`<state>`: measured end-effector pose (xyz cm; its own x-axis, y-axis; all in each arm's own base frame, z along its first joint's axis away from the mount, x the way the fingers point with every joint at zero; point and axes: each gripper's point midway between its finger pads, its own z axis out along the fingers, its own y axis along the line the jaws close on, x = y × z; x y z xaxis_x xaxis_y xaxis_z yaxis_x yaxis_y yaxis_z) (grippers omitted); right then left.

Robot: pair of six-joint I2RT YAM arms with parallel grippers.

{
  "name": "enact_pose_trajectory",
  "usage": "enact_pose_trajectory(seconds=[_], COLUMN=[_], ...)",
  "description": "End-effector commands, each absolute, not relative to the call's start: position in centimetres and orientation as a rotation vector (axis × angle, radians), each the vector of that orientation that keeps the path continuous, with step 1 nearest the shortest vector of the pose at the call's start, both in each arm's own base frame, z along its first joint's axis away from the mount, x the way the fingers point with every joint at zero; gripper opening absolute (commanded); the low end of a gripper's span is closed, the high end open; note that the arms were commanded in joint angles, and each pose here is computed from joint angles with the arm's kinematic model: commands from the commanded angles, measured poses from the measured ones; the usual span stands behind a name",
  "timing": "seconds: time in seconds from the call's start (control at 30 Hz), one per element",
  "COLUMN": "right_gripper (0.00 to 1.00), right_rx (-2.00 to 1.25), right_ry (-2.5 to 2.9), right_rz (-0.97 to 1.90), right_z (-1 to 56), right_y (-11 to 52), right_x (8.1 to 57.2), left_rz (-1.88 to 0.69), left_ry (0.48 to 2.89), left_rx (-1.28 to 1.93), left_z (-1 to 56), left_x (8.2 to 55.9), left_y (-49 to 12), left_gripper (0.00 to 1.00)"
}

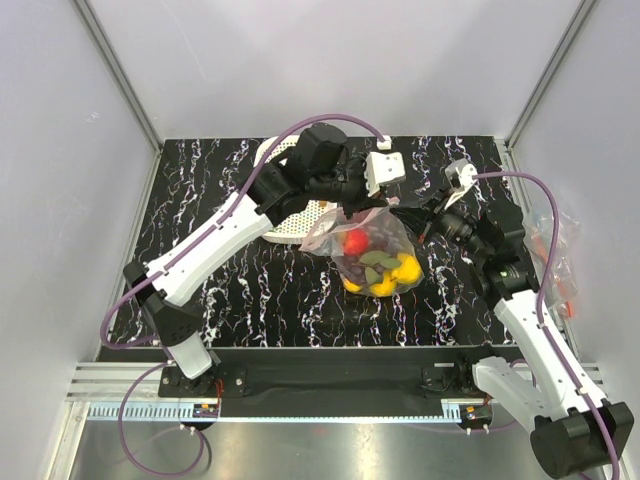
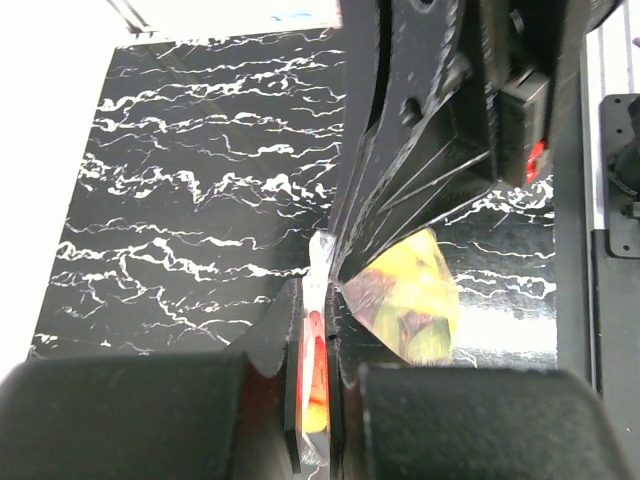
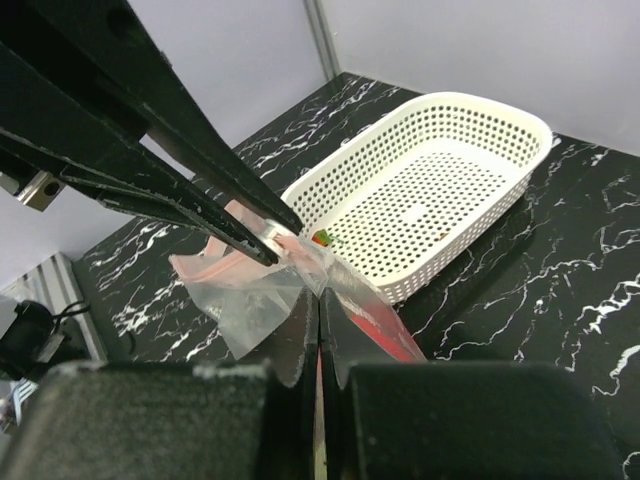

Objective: Place the food in the zip-top bag and seal the zipper
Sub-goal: Zip the zipper food storage bag at the center of the board.

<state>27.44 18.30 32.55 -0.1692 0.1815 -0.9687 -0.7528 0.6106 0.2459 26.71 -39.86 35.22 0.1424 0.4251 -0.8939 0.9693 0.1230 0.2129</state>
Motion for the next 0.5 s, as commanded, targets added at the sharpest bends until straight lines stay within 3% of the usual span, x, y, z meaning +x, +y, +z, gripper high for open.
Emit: enact_pose_trajectory(seconds=[0.0,0.23,0.47], right_gripper=[0.00,0.00,0.00], right_rx=[-0.364,-0.328,-0.074], right_ry=[1.452,1.442,1.465], right_rz=[0.758,0.728,0.594], right_z=[35.2,35.6,35.8], right_y=[15.9,15.2,11.6], right_x=[28.6,28.7,30.4], left_rz=[-0.567,-0.585,-0.539], left_ry=[1.488,1.481,1.553], left_rx=[1.385,1.376,1.351], left_z=[36.6,36.1,34.3], left_x=[28.0,27.8,28.2], left_y=[-36.4,-36.4,-35.0], left_gripper=[0.00,0.00,0.00])
